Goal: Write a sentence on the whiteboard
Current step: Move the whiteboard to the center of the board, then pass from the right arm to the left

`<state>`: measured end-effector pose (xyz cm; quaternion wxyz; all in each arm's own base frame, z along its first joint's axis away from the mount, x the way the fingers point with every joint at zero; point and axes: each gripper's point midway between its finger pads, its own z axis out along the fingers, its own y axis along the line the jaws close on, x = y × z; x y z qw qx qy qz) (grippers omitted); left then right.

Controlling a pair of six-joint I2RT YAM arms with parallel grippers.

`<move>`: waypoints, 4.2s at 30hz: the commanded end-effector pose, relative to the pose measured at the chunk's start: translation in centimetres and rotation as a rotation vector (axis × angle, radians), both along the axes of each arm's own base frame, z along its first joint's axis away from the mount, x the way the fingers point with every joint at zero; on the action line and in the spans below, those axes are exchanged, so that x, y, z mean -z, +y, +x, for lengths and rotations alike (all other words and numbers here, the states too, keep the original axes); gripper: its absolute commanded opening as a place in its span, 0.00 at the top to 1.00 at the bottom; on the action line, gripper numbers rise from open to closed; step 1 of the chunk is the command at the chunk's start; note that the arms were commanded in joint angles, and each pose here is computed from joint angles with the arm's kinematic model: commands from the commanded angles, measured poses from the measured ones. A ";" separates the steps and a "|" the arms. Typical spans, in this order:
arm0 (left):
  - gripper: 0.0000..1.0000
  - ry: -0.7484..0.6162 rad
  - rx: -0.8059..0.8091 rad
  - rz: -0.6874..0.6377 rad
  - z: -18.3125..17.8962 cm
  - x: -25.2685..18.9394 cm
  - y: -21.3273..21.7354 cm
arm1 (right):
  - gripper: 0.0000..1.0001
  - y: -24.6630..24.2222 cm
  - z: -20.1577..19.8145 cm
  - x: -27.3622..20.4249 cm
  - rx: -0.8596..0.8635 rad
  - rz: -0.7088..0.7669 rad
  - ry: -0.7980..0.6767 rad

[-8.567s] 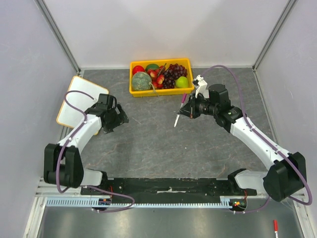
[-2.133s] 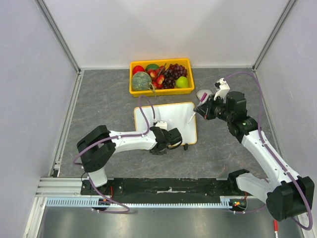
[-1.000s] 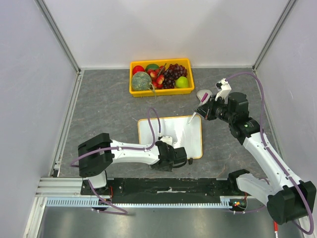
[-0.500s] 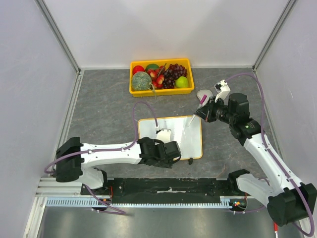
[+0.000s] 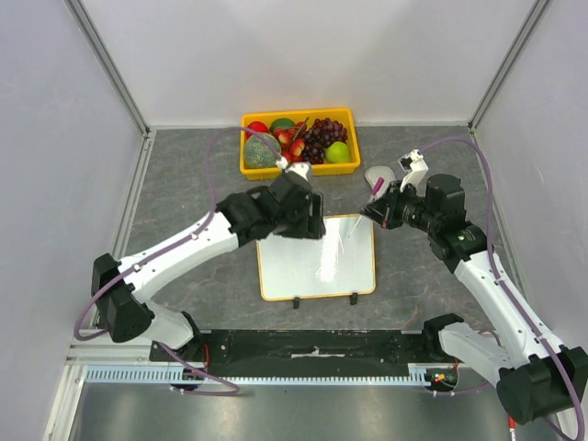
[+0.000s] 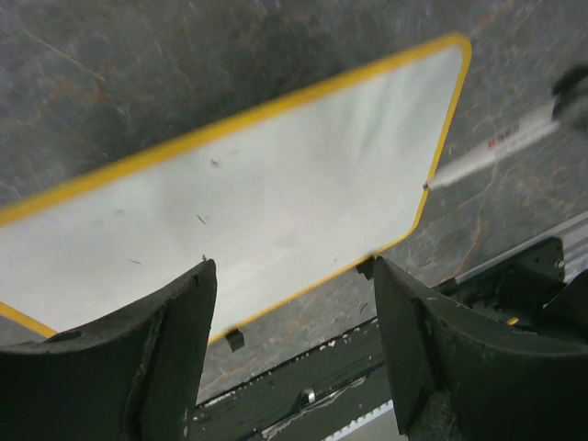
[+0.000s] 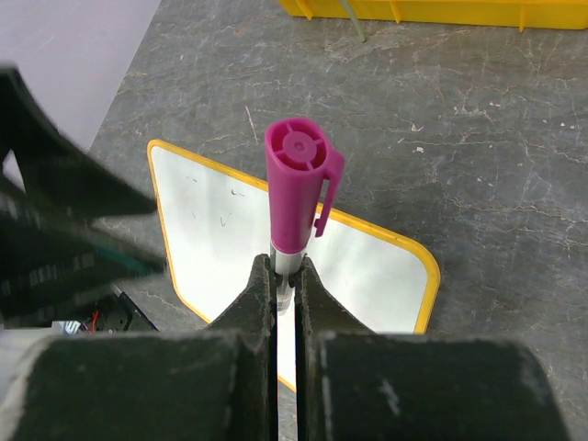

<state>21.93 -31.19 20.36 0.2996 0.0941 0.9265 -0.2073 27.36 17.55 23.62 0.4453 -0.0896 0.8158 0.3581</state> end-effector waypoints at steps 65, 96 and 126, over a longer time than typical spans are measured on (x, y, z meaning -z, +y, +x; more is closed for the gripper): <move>0.09 -0.277 -0.118 -0.392 0.1 2.2 16.7 | 1.00 3.9 -4.0 -1.4 -0.197 0.073 -0.158; 0.00 -0.262 -0.160 -0.427 -0.2 2.6 16.7 | 1.00 5.2 -5.3 -0.7 -0.201 0.085 -0.156; 0.02 -0.254 0.051 -0.613 0.2 6.2 12.7 | 1.00 6.4 -6.0 -1.9 -0.213 0.145 -0.218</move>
